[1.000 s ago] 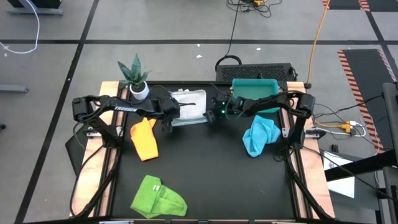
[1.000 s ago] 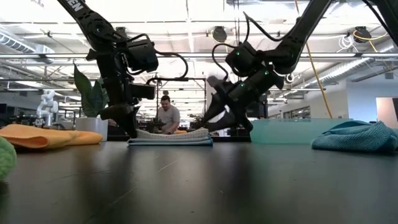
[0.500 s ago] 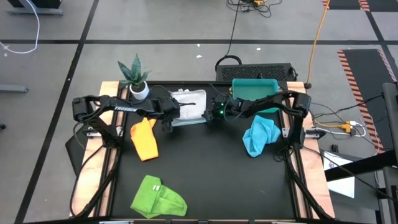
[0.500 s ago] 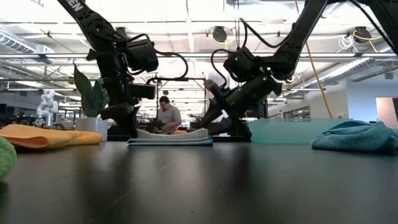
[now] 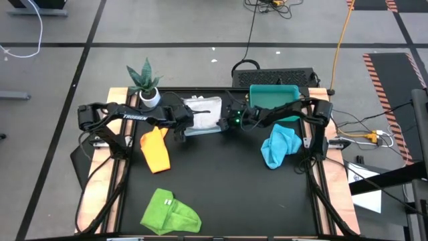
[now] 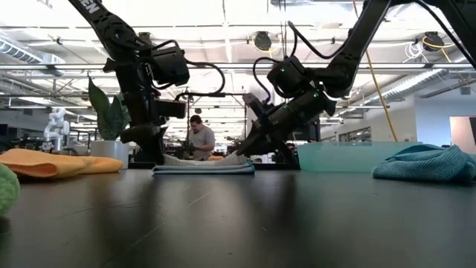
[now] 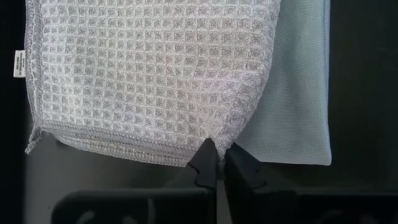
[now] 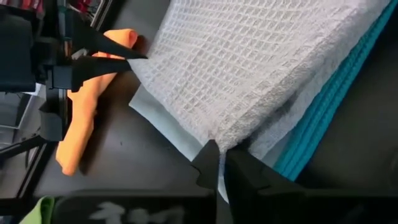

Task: Fold microfiber towels
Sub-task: Stack the gray microfiber towel on the blue microfiber towel

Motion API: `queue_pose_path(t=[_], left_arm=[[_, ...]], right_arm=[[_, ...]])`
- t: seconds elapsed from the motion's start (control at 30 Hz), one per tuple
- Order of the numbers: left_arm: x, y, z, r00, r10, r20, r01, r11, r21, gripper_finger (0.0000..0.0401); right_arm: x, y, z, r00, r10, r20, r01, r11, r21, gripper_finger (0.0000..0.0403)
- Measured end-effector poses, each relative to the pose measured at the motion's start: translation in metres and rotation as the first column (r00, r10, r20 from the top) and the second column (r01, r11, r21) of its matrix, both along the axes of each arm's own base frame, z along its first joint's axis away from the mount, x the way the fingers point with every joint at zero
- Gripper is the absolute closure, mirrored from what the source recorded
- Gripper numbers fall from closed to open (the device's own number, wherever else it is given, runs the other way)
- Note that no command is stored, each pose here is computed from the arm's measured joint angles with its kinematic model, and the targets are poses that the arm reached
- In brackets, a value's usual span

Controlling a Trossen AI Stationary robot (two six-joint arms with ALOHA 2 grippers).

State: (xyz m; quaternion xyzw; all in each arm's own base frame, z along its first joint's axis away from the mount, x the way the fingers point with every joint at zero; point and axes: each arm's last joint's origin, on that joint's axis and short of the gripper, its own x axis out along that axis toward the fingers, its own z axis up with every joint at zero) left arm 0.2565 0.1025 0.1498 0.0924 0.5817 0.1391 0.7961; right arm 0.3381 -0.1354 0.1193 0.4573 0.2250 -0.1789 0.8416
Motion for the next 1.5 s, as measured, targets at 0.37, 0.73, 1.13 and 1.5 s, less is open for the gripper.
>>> queue_pose_path(t=[0.37, 0.73, 1.13, 1.5], left_arm=[[0.006, -0.011, 0.011, 0.999, 0.034, 0.038, -0.031, 0.997, -0.074, 0.0394], [0.013, -0.031, 0.01, 0.998, 0.011, 0.057, -0.006, 0.995, -0.099, 0.037], [0.001, -0.028, 0.024, 0.981, 0.193, -0.011, -0.193, 0.973, -0.125, 0.028], [-0.011, 0.012, 0.047, 0.907, 0.299, 0.296, -0.167, 0.902, -0.398, 0.0306]], right_arm=[[-0.01, -0.001, 0.013, 0.997, 0.062, -0.042, -0.062, 0.998, 0.001, 0.0401], [-0.012, -0.002, 0.011, 0.994, 0.075, -0.078, -0.075, 0.997, -0.007, 0.0395], [-0.022, -0.006, 0.026, 0.988, 0.148, -0.04, -0.144, 0.986, 0.079, 0.0274], [-0.013, 0.002, 0.054, 0.985, 0.158, 0.073, -0.143, 0.973, -0.18, 0.0374]])
